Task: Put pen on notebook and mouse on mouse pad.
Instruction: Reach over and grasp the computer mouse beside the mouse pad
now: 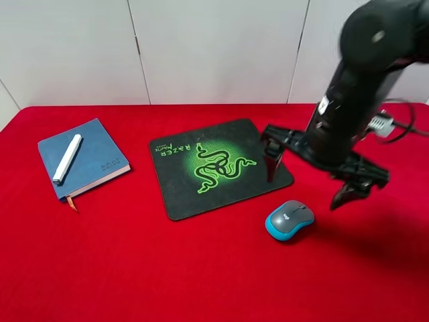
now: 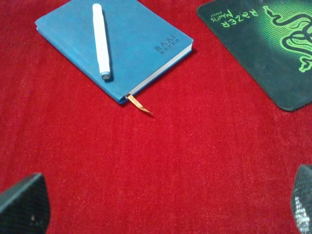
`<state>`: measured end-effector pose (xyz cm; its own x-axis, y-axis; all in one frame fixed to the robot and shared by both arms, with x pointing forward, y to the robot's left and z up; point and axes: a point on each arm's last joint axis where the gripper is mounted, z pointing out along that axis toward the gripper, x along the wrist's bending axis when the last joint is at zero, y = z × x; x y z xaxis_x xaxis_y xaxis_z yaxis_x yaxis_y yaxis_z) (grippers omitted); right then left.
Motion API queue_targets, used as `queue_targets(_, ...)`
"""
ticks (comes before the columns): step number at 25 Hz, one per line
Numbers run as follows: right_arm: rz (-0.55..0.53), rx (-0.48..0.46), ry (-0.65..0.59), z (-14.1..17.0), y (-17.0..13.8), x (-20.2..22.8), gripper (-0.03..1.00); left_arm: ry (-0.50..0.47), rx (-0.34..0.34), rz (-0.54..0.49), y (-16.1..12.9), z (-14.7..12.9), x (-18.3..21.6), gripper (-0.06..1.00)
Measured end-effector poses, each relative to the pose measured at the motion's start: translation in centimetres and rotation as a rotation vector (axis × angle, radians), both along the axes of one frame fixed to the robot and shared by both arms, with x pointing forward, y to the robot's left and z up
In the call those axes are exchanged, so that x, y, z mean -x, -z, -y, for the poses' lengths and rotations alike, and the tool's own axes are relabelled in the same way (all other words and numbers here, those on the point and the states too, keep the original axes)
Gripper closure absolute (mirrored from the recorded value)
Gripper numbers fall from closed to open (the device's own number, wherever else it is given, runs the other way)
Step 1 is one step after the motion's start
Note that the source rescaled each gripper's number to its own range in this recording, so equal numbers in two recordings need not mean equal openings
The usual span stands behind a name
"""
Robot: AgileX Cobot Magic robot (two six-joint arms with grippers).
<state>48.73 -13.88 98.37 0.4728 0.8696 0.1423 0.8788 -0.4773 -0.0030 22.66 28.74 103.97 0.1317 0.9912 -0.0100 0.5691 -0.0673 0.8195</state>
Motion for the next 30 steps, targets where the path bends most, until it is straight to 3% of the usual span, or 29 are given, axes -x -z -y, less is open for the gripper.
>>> queue_targets(13, -0.083, 0.036, 0.227, -1.1, 5.8, -1.9, -0.03, 0.000, 0.000, 0.000, 0.0, 0.0, 0.0, -0.05)
queue_targets(30, -0.101, 0.049, 0.285, -0.9, 9.1, -3.0, -0.03, 0.000, 0.000, 0.000, 0.0, 0.0, 0.0, -0.05)
